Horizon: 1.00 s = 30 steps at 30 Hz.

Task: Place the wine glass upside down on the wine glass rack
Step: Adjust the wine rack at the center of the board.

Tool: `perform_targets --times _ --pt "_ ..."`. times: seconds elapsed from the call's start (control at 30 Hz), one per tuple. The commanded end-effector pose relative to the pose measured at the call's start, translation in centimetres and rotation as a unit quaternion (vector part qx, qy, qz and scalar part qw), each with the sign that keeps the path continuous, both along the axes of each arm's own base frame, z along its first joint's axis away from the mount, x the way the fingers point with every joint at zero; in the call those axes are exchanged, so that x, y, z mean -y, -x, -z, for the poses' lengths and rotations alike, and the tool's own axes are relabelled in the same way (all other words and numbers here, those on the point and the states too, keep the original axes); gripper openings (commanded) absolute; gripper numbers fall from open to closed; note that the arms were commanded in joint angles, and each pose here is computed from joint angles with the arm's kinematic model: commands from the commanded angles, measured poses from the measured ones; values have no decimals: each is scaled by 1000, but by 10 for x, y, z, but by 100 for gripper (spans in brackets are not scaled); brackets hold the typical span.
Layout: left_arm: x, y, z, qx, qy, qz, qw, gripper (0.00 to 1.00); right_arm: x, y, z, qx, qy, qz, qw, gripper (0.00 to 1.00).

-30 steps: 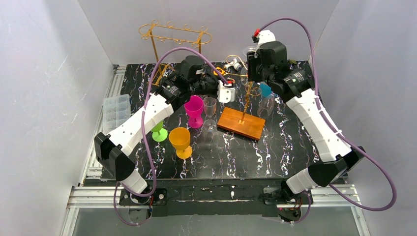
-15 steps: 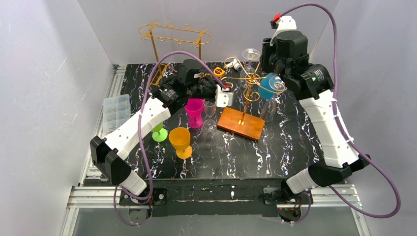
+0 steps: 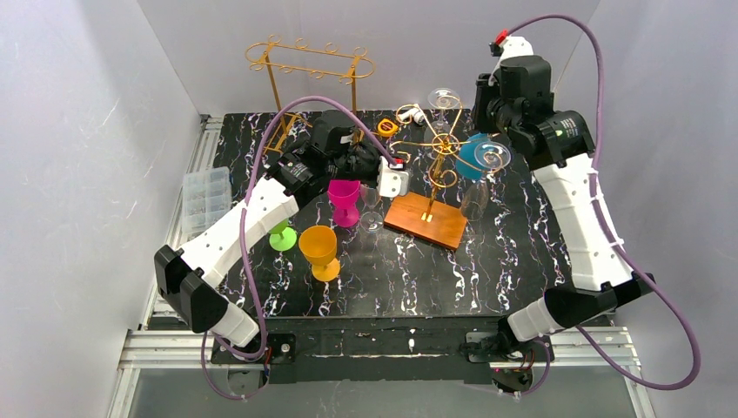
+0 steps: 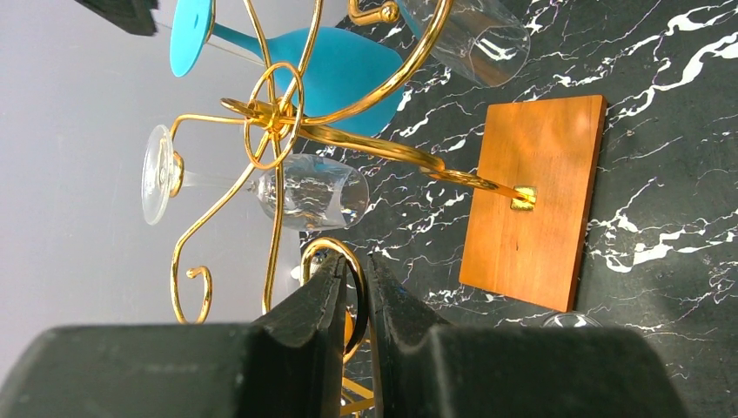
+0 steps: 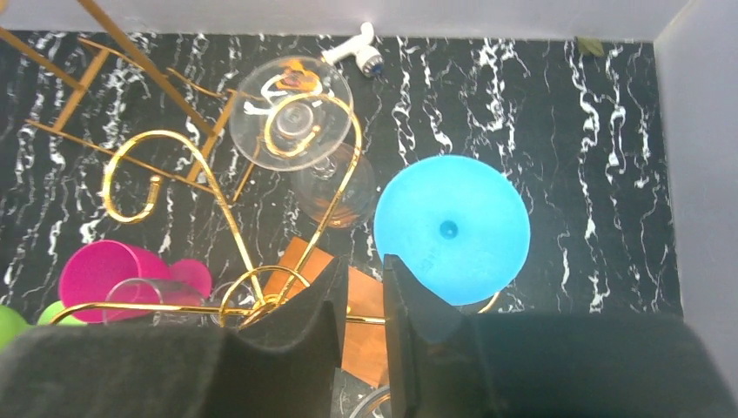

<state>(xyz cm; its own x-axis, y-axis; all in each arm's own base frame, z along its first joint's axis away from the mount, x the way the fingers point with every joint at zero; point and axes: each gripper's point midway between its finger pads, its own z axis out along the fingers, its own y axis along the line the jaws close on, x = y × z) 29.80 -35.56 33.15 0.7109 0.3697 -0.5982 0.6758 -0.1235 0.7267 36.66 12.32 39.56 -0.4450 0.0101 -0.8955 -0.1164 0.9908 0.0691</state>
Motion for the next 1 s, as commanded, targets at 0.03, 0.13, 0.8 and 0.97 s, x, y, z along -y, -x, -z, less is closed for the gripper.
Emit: perform_targets --times 0.03,0.13,0.8,0.97 --pt "3 31 24 -43 -25 43 998 9 -10 27 -88 108 -74 -50 990 21" --pt "3 31 23 -45 -24 41 998 9 -31 46 -87 93 -103 -116 984 10" --pt "2 27 23 -54 -25 25 998 8 -53 208 81 -115 -188 -300 928 3" --pt "2 26 24 -56 -27 25 998 8 -44 204 134 -119 -177 -269 939 2"
